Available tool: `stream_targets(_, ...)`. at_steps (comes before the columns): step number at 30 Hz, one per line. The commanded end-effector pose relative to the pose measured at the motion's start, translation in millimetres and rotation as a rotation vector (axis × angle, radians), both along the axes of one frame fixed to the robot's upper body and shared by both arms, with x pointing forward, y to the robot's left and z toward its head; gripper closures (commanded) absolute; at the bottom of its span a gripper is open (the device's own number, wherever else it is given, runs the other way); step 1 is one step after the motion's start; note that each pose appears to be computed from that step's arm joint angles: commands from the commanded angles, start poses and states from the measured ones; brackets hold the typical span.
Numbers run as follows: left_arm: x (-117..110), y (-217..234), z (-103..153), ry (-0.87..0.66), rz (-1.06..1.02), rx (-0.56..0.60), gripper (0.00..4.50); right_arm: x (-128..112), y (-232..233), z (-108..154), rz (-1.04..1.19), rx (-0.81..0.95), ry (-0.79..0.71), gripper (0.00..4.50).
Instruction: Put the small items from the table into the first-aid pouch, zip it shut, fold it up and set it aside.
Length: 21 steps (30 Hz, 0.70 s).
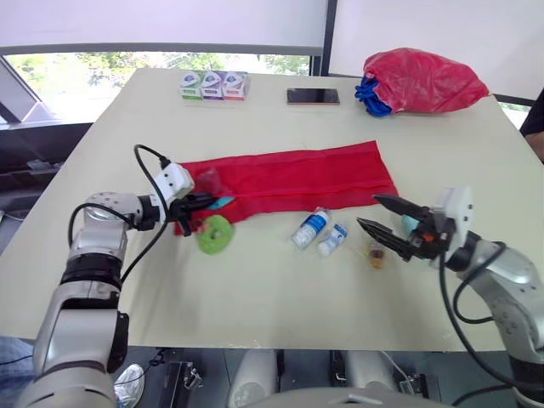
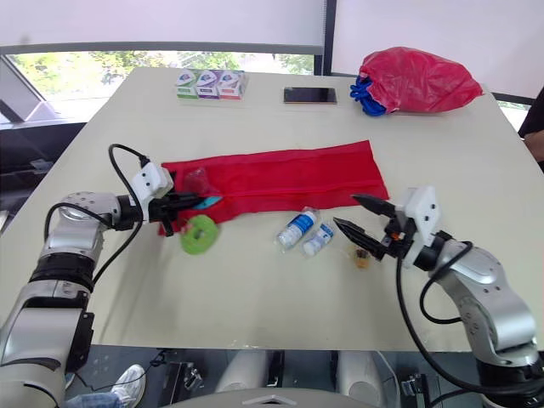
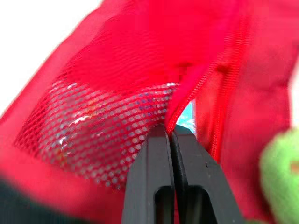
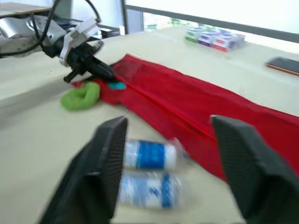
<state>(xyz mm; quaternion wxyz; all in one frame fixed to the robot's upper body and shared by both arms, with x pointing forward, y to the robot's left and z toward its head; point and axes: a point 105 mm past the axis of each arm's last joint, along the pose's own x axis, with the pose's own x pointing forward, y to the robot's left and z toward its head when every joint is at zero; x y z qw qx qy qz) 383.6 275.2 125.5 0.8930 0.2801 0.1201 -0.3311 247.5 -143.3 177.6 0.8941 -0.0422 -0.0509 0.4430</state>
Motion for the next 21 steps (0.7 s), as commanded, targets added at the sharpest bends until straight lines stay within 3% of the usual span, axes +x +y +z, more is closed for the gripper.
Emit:
stream_targets(1, 7, 4, 4, -0.045, 0.029, 0.033, 4.50, -12, -6, 22, 0.006, 0.012, -0.087, 0.07)
stream_targets(6, 10, -5, 3, -0.018, -0.002, -0.003, 4.50, -17, -12, 27, -0.013, 0.009, -0.099, 0.07)
stream_targets(7, 10, -7, 4, -0.013, -0.012, -0.014, 3.88, -17, -12, 27, -0.014, 0.008, -0.099, 0.00)
stream_targets(10, 9, -9, 12, -0.036, -0.048, 0.005, 2.80, -22, -13, 27, -0.019, -0.007, -0.094, 0.00)
stream_targets(16, -2, -31, 30, -0.086, -0.257, 0.002, 0.10, -31, -13, 25, -0.003, -0.043, -0.071, 0.00)
stream_targets(21, 4, -70, 34, -0.095, -0.373, 0.016, 0.03, -30, -11, 26, 0.003, -0.048, -0.073, 0.00)
